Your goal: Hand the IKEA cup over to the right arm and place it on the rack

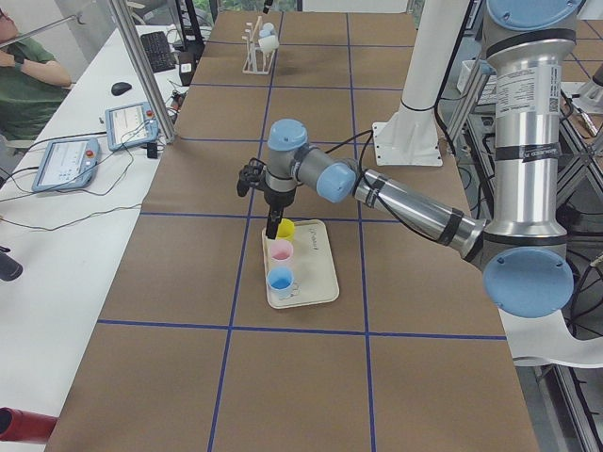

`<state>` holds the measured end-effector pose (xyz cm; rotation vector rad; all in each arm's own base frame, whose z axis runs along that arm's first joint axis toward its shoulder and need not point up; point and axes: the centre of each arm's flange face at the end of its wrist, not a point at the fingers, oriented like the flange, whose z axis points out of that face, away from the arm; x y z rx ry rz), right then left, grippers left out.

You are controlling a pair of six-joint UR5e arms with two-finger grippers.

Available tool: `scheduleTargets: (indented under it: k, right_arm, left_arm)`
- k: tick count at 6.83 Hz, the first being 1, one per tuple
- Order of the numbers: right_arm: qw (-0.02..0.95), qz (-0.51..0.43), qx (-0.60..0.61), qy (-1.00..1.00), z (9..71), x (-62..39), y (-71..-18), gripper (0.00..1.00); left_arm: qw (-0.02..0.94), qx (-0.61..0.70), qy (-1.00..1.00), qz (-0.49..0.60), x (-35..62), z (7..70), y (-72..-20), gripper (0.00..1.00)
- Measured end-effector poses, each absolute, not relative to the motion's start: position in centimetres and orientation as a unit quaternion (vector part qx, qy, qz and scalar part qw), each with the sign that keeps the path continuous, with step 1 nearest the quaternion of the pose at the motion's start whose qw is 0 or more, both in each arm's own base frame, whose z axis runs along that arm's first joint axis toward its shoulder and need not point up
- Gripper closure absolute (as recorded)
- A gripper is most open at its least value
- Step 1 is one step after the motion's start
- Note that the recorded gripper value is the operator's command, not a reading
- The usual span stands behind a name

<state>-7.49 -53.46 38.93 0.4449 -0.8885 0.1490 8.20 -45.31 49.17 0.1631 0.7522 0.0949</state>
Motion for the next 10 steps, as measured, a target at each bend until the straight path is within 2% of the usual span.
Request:
scheduleTargets:
  k: [1,3,10]
  right_arm:
    - [0.876,0.071,0.208,-0.43,39.0,-7.6,-53.5,0.0]
    - [0.876,0.073,0.204,-0.431,39.3,-7.7,-53.7,0.0]
    - [0.877,0.071,0.193,-0.434,40.2,-8.1,-54.0,0.0]
  left_arm:
    - [0.926,0.053,0.369,0.063,7.4,53.6,-45.5,0.0]
    - [0.927,0.018,0.368,0.065,7.2,58.2,-45.7,0.0]
    - [0.928,0.0,0.372,0.036,9.8,63.7,-48.5,0.0]
